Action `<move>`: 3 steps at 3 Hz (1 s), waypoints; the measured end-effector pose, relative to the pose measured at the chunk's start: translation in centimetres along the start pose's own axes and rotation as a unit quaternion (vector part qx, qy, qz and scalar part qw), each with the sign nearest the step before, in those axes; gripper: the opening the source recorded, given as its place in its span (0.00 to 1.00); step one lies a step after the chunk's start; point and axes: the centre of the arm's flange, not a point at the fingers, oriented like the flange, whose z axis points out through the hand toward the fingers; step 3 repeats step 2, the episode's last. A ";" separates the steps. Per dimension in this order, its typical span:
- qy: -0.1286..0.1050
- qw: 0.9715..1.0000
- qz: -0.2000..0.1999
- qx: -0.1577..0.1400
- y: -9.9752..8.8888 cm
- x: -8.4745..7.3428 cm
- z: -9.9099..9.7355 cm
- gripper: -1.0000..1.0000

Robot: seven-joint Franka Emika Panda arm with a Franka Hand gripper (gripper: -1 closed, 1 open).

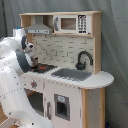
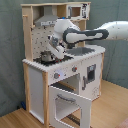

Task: Play with the kitchen

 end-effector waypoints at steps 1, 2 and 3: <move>0.030 1.000 -0.006 0.006 -0.3 0.9 -4.3 1.00; 0.025 1.000 -0.014 -0.002 -0.1 0.6 -7.7 1.00; 0.025 1.000 -0.014 -0.002 -0.1 0.6 -7.7 1.00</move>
